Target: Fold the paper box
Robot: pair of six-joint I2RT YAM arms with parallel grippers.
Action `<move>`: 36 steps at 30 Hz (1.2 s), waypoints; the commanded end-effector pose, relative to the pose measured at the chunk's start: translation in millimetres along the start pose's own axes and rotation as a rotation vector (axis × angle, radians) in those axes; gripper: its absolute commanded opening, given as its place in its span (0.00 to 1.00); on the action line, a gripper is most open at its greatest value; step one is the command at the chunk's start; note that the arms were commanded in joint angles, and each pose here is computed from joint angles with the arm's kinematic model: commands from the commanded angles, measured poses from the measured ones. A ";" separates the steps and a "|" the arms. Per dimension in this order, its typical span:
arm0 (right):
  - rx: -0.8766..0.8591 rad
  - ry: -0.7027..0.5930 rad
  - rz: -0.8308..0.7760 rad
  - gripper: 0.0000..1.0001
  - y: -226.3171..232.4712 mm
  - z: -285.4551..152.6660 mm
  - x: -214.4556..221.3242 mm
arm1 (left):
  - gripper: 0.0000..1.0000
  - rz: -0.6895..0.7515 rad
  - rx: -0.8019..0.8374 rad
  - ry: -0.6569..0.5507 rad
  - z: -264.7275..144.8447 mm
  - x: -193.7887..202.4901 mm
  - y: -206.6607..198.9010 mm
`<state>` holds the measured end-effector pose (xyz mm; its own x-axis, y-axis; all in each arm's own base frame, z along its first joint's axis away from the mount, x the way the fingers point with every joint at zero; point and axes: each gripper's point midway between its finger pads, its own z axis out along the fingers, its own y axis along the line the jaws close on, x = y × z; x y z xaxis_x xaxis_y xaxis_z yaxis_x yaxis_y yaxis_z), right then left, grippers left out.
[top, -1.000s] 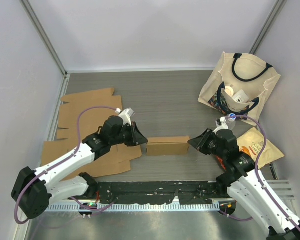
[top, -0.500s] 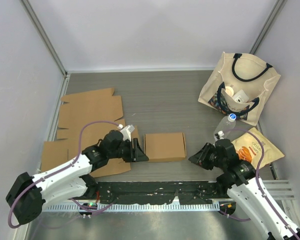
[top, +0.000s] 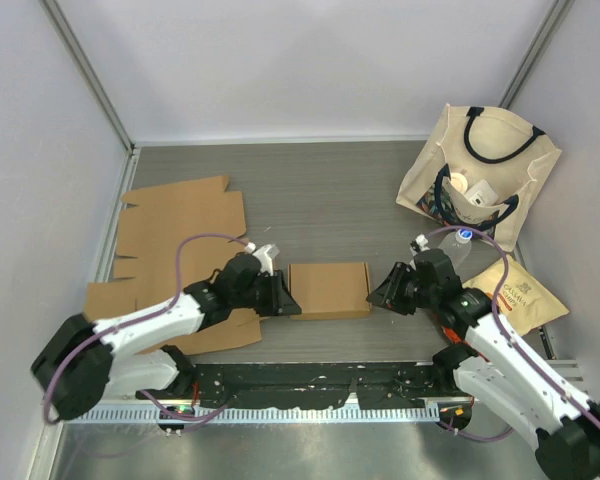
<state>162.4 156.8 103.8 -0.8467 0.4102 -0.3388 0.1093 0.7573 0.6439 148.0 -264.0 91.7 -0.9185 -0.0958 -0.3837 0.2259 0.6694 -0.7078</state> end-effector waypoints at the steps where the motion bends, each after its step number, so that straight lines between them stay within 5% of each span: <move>1: -0.083 -0.030 -0.082 0.25 26.2 24.5 -22.9 | 0.25 0.045 0.098 -0.048 34.8 -37.4 -32.1; 7: 0.044 -0.044 -0.085 0.17 -15.9 58.3 -18.2 | 0.22 0.027 -0.031 -0.022 67.4 -32.0 10.7; 10: 0.086 -0.085 -0.148 0.25 -18.2 47.0 -28.7 | 0.29 0.062 -0.024 -0.011 58.2 -32.8 7.4; 11: 0.114 -0.082 -0.159 0.29 -21.1 40.8 -29.5 | 0.45 0.074 -0.008 -0.029 51.9 -36.8 0.6; 13: 0.101 -0.140 -0.212 0.44 -4.0 26.5 -48.6 | 0.60 0.105 -0.006 -0.108 31.1 -52.8 -11.9; 14: 0.154 -0.151 -0.218 0.49 -10.3 22.7 -53.5 | 0.79 0.108 -0.029 -0.138 23.5 -60.3 -10.0; 17: 0.241 -0.131 -0.262 0.65 -12.2 29.2 -69.0 | 1.00 0.040 -0.153 -0.201 3.6 -85.6 17.0; 22: 0.178 -0.007 -0.257 0.69 0.9 67.3 -62.1 | 0.99 -0.073 -0.212 -0.153 18.9 -100.8 47.1; 24: 0.167 0.008 -0.212 0.70 -0.7 75.0 -55.5 | 0.88 -0.090 -0.159 -0.044 39.4 -88.8 44.3; 32: 0.156 0.014 -0.190 0.69 -7.2 90.9 -50.7 | 0.64 -0.089 -0.103 -0.047 69.9 -105.9 38.0; 36: 0.108 -0.029 -0.120 0.46 4.3 108.1 -60.1 | 0.51 -0.112 -0.069 -0.027 90.1 -114.3 33.2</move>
<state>243.7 170.8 43.3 -0.8835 0.2512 -0.3953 0.0631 0.9002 0.4309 268.9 -270.7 44.4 -0.9341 -0.1891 -0.3029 0.0548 0.7624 -0.6448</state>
